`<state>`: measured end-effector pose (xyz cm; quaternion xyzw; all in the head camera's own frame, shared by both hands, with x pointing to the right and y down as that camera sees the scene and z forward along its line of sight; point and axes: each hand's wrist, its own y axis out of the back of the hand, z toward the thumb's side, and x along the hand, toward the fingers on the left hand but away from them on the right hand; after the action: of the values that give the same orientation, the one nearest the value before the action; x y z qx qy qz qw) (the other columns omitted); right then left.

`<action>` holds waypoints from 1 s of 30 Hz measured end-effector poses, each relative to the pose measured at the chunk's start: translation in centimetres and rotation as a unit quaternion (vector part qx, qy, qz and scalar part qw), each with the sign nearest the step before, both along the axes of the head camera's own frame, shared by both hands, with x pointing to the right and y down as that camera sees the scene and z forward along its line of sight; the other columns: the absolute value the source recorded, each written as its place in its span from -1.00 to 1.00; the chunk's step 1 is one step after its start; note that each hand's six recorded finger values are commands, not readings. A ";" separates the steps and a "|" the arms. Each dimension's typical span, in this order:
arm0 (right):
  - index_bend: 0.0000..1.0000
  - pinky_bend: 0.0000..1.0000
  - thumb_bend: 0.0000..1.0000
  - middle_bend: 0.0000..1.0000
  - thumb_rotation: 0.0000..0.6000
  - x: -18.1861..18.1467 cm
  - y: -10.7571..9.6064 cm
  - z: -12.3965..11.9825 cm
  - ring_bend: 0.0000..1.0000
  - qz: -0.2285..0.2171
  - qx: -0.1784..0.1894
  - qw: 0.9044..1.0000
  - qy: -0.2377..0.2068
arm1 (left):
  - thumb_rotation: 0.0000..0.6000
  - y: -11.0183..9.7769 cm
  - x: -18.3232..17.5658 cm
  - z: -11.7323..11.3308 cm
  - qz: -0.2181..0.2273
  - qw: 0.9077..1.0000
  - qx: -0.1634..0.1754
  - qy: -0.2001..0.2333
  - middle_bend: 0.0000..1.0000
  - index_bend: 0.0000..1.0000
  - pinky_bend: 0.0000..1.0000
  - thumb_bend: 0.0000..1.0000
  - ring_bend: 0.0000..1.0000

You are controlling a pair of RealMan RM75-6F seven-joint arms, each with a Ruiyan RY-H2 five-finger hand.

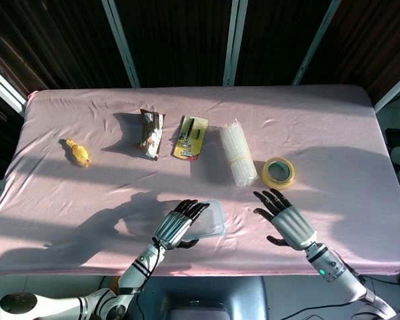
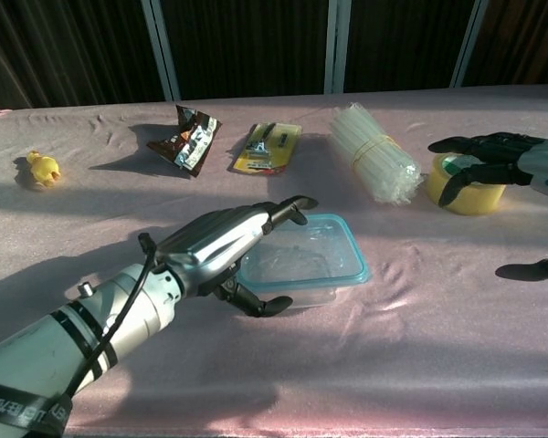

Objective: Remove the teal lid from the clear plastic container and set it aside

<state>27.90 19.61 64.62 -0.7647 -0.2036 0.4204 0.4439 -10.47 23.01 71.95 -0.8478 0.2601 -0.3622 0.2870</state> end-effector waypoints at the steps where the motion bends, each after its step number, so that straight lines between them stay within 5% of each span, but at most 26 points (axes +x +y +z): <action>1: -0.02 -1.00 -0.36 -0.83 1.00 -0.6 0.0 0.5 -1.00 -0.006 -0.002 1.000 -0.007 | 1.00 0.1 0.0 0.0 0.001 1.000 0.001 0.002 -0.56 -1.00 -0.64 -0.42 -0.67; 5: 0.05 -1.00 -0.20 -0.77 1.00 -2.3 0.1 1.4 -1.00 -0.016 -0.014 0.999 -0.043 | 1.00 0.2 0.1 0.0 0.004 1.000 0.010 0.008 -0.57 -1.00 -0.66 -0.40 -0.69; 14: 0.11 -1.00 -0.20 -0.77 1.00 -5.6 0.5 3.7 -1.00 -0.044 -0.016 0.995 -0.088 | 1.00 0.9 -0.2 0.5 0.003 1.000 -0.008 0.018 -0.54 -1.00 -0.66 -0.39 -0.70; 30: 0.21 -1.00 -0.20 -0.76 1.00 -8.7 1.0 4.9 -1.00 -0.056 -0.026 0.992 -0.111 | 1.00 1.3 -0.2 0.7 0.010 1.000 -0.012 0.019 -0.56 -1.00 -0.68 -0.39 -0.71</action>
<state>19.25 20.57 69.47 -0.8281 -0.1975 0.3120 0.4217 -10.69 24.33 72.61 -0.8605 0.2527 -0.3459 0.2756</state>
